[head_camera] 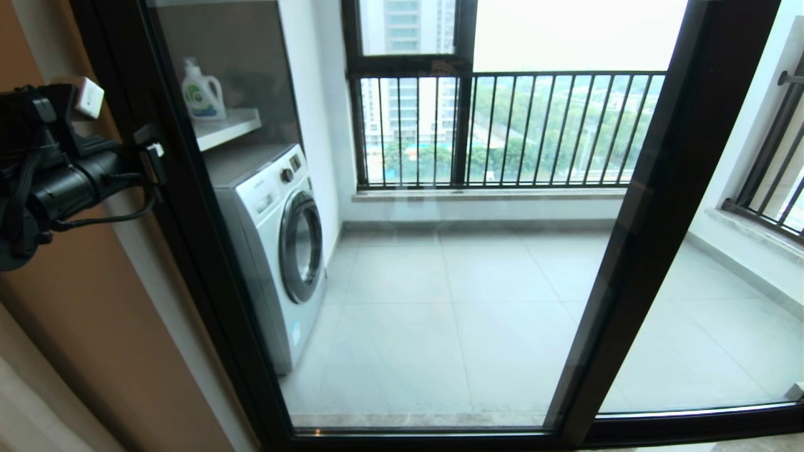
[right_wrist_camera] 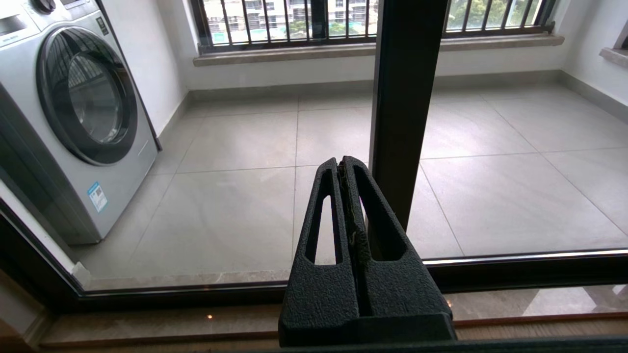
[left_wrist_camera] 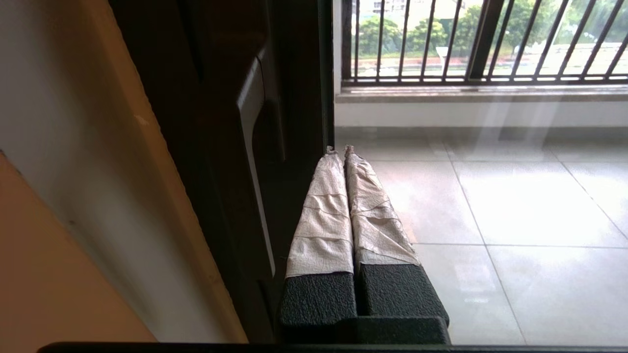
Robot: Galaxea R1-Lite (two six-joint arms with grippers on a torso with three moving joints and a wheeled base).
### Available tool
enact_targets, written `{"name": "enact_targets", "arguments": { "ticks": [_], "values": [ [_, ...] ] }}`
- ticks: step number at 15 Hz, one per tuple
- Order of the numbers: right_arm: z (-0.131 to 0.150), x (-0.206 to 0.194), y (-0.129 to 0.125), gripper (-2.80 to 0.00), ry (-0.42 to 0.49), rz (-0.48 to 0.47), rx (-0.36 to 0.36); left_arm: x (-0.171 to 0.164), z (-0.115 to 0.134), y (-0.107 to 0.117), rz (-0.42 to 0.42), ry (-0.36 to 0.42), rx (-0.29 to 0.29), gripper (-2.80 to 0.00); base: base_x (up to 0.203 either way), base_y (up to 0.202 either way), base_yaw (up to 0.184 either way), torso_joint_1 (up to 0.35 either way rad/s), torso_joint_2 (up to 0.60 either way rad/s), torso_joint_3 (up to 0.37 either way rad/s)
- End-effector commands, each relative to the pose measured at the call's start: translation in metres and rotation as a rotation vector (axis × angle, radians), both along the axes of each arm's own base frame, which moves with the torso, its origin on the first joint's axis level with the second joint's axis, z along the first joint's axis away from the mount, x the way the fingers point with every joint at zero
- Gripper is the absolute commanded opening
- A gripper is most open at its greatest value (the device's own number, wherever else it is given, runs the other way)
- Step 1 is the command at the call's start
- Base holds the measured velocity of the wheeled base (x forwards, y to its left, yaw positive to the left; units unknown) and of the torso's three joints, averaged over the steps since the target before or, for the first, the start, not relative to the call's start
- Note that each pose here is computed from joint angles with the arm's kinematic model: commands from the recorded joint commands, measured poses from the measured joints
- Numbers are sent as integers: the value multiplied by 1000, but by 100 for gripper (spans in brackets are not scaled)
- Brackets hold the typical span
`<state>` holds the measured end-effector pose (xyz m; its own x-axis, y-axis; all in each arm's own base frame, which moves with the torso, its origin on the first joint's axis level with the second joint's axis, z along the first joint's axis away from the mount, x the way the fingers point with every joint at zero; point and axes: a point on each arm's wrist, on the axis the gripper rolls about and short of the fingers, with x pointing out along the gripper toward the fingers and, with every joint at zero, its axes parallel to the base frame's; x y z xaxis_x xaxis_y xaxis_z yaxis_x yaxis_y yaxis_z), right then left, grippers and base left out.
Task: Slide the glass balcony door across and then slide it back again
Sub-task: Open the slid door
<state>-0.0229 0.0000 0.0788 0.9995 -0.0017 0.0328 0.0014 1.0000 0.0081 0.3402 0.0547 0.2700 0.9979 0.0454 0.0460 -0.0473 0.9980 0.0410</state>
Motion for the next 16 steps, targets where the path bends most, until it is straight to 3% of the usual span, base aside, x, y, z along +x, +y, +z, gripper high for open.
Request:
{"name": "enact_targets", "arguments": {
  "ticks": [1,6,10,16],
  "values": [
    [-3,1,0,-280,13,0,0,-16,23,-2,0,-69,10,-280,0,0,0,0,0,0],
    [-3,1,0,-280,13,0,0,-23,25,24,77,-78,14,-280,0,0,0,0,0,0],
    [-3,1,0,-280,13,0,0,-10,5,44,124,-20,5,-280,0,0,0,0,0,0],
    [-3,1,0,-280,11,0,0,22,-20,54,118,34,-2,-280,0,0,0,0,0,0]
  ]
}}
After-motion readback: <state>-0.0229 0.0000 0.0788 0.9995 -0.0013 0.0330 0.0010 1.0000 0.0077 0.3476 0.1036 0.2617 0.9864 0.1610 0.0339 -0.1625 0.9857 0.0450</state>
